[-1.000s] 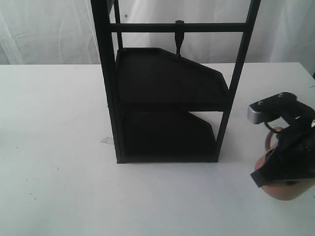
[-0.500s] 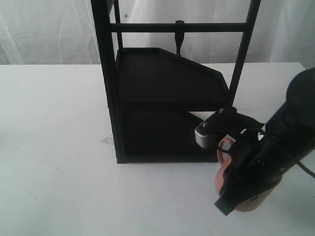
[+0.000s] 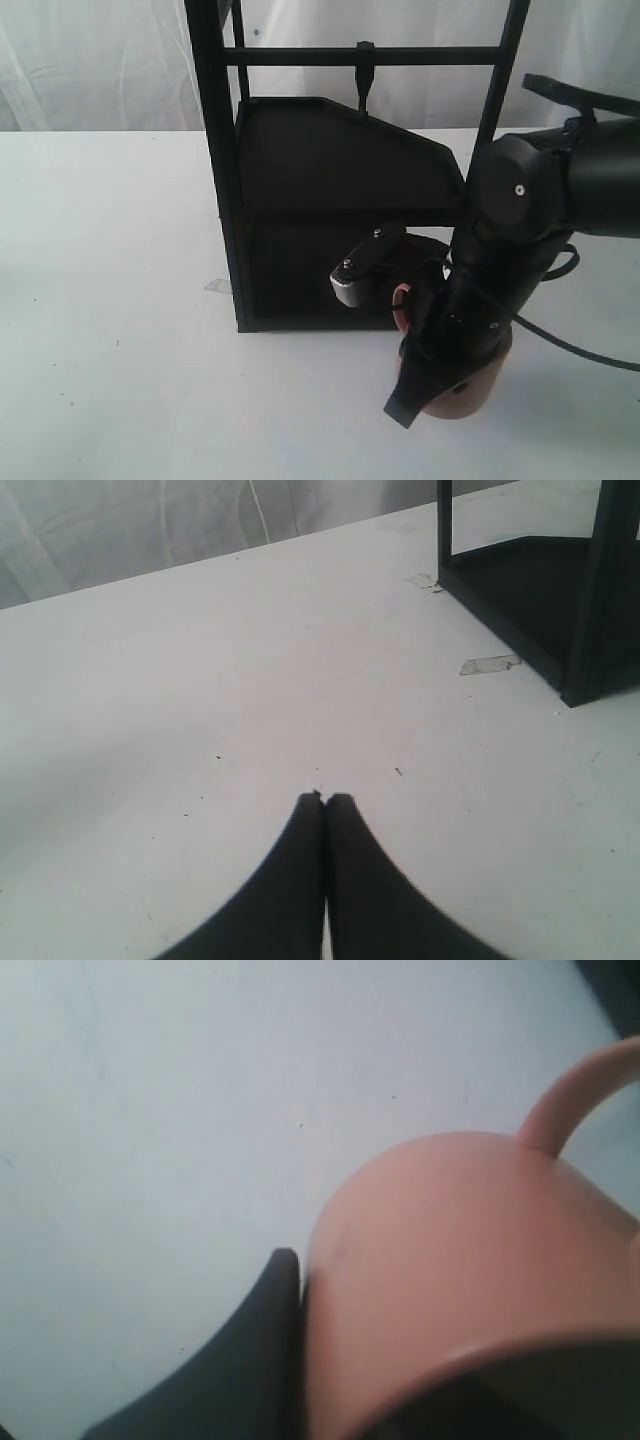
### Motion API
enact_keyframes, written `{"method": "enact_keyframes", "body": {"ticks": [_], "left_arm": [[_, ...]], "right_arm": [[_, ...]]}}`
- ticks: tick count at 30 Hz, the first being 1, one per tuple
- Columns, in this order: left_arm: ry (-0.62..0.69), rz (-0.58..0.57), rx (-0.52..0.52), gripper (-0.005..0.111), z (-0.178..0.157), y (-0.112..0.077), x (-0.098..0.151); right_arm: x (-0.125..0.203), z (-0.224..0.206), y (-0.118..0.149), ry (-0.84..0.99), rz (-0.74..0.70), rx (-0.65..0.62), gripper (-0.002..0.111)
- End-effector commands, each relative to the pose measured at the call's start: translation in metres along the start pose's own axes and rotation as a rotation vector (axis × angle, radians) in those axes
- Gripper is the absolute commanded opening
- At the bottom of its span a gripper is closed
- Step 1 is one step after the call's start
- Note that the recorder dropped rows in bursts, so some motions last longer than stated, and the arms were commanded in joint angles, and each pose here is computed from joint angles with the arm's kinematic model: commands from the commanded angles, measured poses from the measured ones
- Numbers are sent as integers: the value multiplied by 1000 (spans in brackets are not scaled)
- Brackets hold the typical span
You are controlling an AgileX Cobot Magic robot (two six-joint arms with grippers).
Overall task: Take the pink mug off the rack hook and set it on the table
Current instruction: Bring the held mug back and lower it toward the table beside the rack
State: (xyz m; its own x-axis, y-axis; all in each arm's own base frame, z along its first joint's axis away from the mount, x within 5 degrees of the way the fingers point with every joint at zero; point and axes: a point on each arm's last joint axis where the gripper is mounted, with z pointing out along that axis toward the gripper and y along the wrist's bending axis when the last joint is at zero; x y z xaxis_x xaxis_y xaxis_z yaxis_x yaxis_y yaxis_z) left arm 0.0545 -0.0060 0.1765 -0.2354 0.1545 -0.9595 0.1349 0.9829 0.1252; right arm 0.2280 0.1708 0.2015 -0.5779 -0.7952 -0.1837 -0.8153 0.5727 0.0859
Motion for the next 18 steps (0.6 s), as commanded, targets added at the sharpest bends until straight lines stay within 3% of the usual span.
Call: {"method": "enact_keyframes", "body": {"ticks": [1, 18], "left_arm": [[1, -13, -1, 0, 0, 0, 1], [1, -13, -1, 0, 0, 0, 1]], "right_arm": [[-5, -5, -1, -28, -1, 18, 0], [-8, 17, -6, 24, 27, -2, 0]]}}
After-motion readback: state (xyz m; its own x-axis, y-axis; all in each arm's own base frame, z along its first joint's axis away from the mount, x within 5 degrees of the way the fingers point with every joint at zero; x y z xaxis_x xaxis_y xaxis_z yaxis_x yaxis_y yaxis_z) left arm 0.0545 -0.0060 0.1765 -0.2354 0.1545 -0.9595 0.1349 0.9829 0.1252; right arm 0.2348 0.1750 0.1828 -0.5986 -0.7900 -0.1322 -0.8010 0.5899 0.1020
